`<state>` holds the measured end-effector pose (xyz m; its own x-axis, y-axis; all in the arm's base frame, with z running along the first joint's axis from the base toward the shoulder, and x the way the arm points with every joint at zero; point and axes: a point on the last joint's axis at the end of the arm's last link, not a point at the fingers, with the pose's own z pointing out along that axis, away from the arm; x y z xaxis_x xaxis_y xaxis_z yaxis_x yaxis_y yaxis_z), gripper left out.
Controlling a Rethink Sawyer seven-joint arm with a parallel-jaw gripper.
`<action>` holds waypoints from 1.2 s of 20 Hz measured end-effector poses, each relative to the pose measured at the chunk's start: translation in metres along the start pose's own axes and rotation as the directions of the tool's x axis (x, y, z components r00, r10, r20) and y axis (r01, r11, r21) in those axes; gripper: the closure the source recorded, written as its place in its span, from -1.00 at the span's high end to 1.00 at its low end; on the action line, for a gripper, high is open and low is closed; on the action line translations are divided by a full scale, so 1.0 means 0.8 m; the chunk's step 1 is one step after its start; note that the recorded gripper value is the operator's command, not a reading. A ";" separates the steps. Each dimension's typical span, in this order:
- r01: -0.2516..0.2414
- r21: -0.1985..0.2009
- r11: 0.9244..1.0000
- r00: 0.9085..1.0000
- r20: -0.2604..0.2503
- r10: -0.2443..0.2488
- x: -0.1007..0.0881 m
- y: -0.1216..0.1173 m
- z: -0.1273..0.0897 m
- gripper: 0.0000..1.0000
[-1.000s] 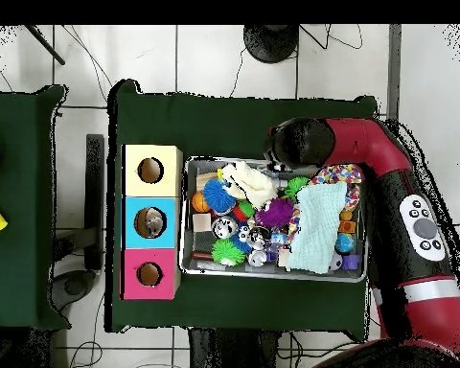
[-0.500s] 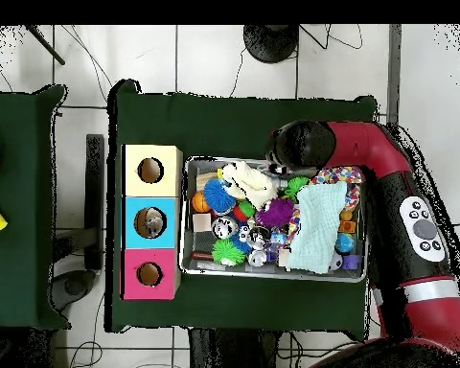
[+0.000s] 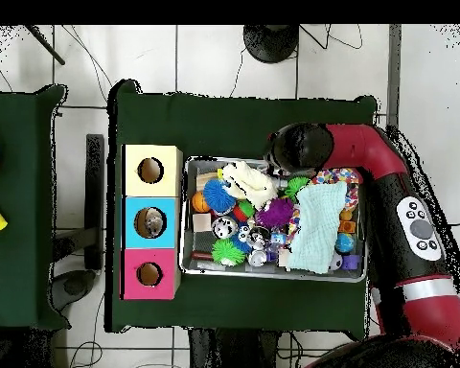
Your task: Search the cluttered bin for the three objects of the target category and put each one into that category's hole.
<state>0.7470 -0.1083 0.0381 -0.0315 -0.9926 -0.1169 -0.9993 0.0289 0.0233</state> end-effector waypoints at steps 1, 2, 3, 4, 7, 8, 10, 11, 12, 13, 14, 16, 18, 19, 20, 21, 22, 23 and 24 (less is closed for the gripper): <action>-0.001 0.000 1.000 1.000 0.001 0.001 0.000 0.000 0.000 1.00; -0.002 -0.001 1.000 1.000 0.003 0.002 0.000 0.001 0.000 1.00; -0.002 -0.002 1.000 1.000 0.003 0.002 0.001 0.001 0.001 1.00; -0.003 -0.003 1.000 1.000 0.004 0.003 0.001 0.001 0.001 1.00; -0.003 -0.004 1.000 1.000 0.006 0.003 0.001 0.002 0.002 1.00; -0.003 -0.005 1.000 1.000 0.006 0.003 0.001 0.003 0.002 1.00; -0.004 -0.006 1.000 1.000 0.008 0.004 0.001 0.003 0.003 1.00; -0.007 -0.007 1.000 1.000 0.012 0.007 0.001 0.004 0.004 1.00; -0.007 -0.007 1.000 1.000 0.014 0.007 0.001 0.004 0.005 1.00; -0.008 -0.007 1.000 1.000 0.015 0.008 0.001 0.004 0.006 1.00; -0.009 -0.006 1.000 1.000 0.018 0.009 0.001 0.004 0.008 1.00; -0.013 0.001 1.000 1.000 0.025 0.013 0.002 0.005 0.014 1.00; -0.014 0.005 1.000 0.999 0.029 0.014 0.002 0.005 0.018 1.00; -0.015 0.008 1.000 0.999 0.031 0.015 0.003 0.005 0.020 1.00; -0.016 0.011 1.000 0.999 0.034 0.016 0.002 0.006 0.022 1.00; -0.016 0.012 1.000 0.999 0.038 0.016 0.002 0.007 0.025 1.00; -0.015 0.013 1.000 0.999 0.043 0.015 0.000 0.009 0.030 1.00; -0.014 0.013 1.000 0.999 0.047 0.014 -0.001 0.011 0.033 1.00; -0.013 0.013 1.000 0.999 0.049 0.013 -0.003 0.012 0.035 1.00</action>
<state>0.7368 -0.1027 0.0109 -0.0449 -0.9853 -0.1646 -0.9990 0.0435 0.0120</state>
